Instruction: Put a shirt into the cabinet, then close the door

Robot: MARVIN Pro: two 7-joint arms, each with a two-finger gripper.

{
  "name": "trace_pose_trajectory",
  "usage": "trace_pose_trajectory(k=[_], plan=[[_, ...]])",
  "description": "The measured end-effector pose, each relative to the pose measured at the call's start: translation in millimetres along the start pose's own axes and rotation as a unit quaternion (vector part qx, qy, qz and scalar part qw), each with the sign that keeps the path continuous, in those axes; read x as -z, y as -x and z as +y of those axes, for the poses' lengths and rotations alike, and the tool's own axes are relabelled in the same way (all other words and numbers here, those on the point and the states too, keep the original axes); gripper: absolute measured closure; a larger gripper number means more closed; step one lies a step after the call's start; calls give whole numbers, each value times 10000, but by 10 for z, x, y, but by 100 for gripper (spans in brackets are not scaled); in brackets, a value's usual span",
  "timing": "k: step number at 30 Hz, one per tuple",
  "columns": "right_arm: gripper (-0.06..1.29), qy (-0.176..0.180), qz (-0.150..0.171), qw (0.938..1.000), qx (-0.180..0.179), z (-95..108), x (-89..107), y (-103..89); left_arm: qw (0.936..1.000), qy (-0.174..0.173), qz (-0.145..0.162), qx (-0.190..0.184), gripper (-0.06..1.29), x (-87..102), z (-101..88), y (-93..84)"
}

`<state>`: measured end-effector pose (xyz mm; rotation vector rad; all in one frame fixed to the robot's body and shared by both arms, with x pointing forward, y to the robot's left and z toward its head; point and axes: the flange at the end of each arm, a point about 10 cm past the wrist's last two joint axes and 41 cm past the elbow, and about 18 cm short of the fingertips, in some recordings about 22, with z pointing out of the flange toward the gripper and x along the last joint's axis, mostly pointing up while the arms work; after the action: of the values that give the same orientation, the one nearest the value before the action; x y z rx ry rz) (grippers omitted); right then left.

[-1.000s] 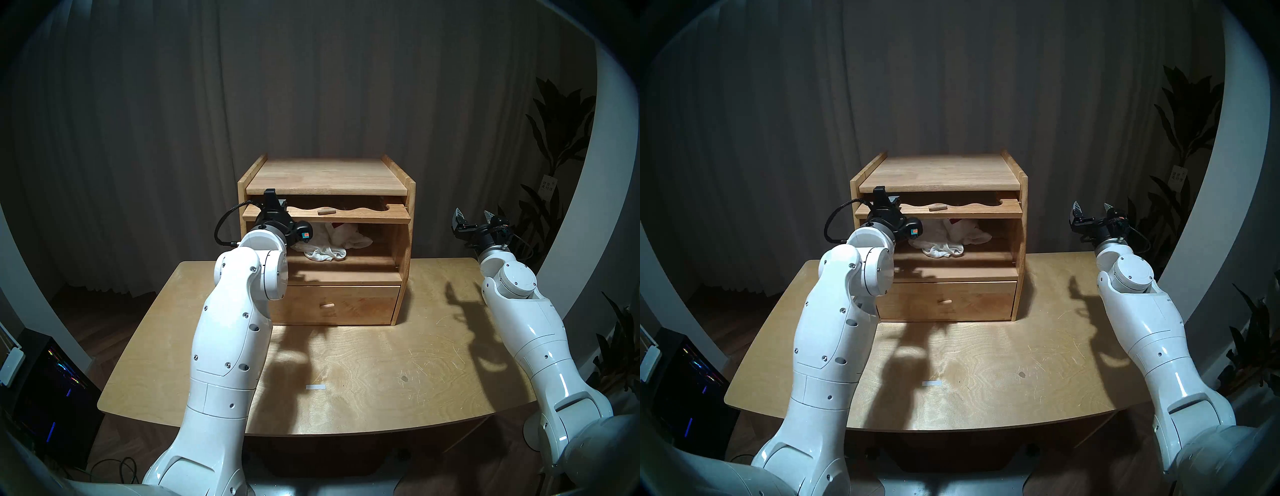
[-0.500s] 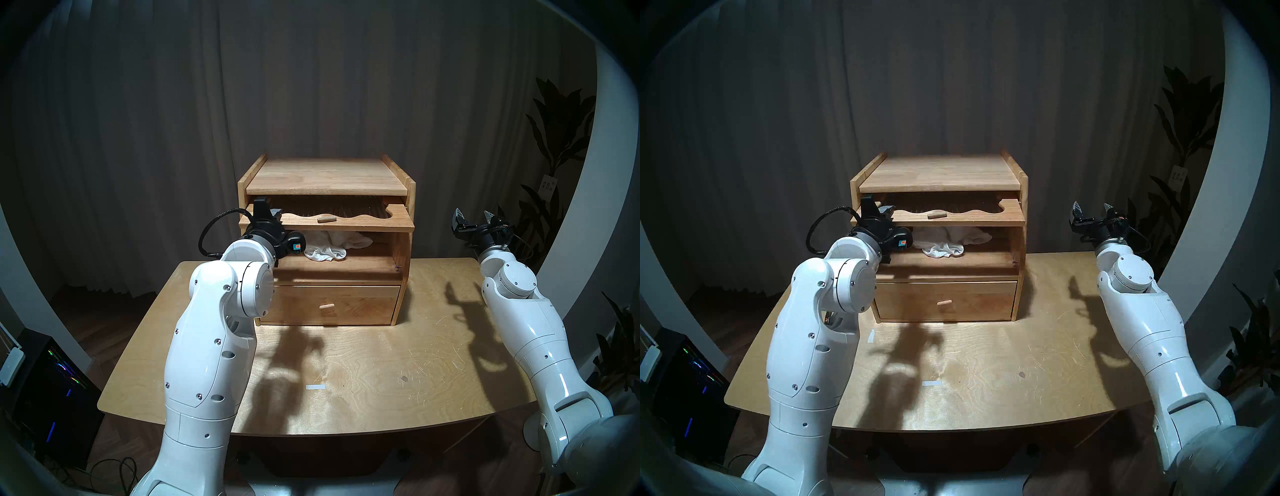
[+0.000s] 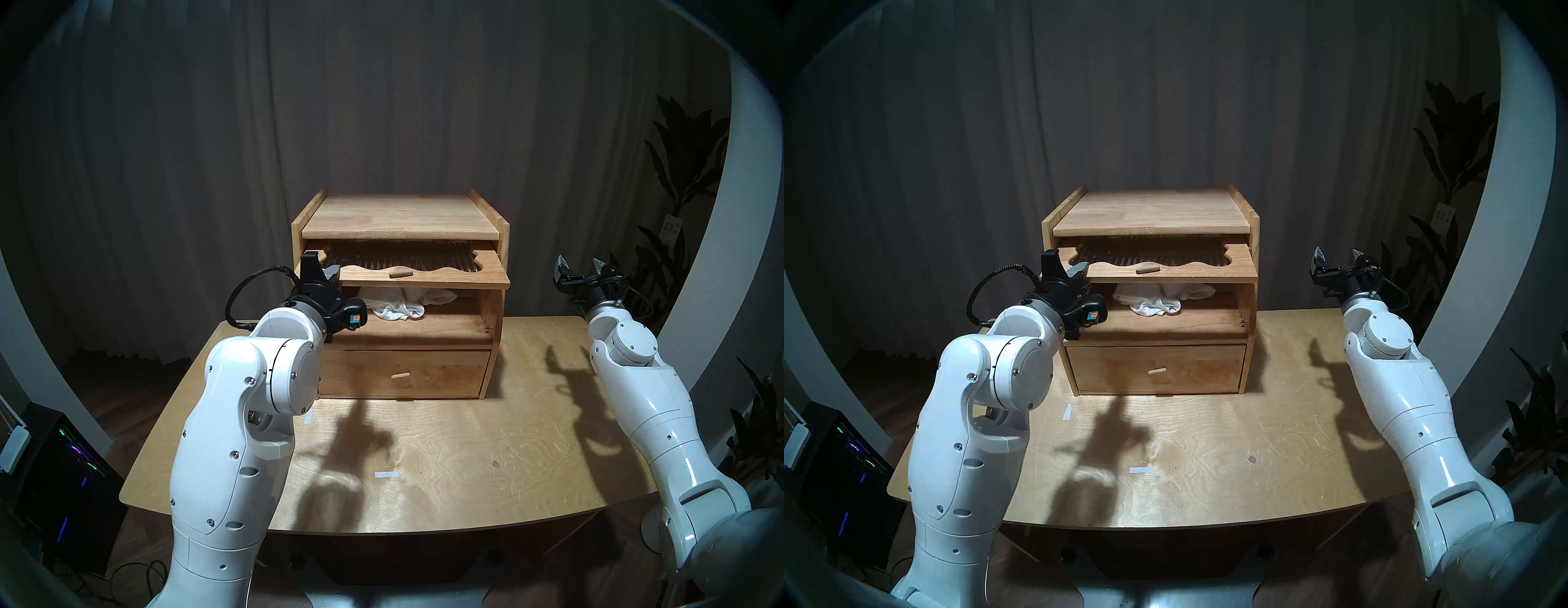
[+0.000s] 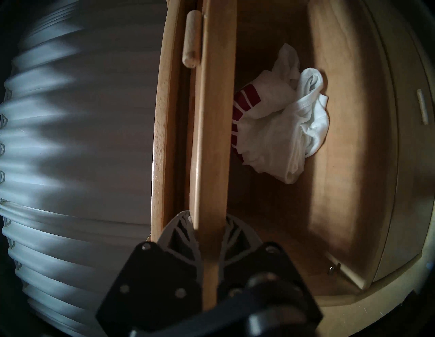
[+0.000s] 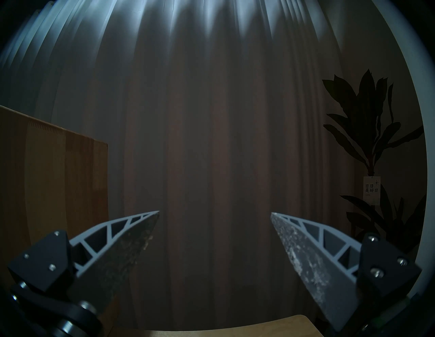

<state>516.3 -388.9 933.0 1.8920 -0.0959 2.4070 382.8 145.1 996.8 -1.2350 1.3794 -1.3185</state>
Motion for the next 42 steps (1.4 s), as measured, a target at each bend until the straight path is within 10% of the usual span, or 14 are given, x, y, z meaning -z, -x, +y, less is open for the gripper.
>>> trace_pose_trajectory(k=[14, 20, 25, 26, 30, 42], plan=[[-2, 1, -1, 10000, 0, 0, 0, 1, 9996, 45, 268, -31, 126, 280, 173, -229], [-2, 1, -1, 10000, -1, 1, 0, 1, 9992, 397, 6, 51, 126, 133, 663, -230], [-2, 0, 0, 10000, -1, 0, 0, 0, 9994, 210, -205, 166, 126, 27, 701, -171], [-2, 0, 1, 10000, -1, 0, 0, 0, 9994, 144, -233, 195, 121, 34, 661, -139], [-2, 0, 1, 10000, -1, 0, 0, 0, 9992, -64, -311, 237, 3, 129, 491, 35], [-2, 7, -15, 10000, 1, 6, 2, 11, 9937, 713, -833, -248, 0, 509, 630, 741]])
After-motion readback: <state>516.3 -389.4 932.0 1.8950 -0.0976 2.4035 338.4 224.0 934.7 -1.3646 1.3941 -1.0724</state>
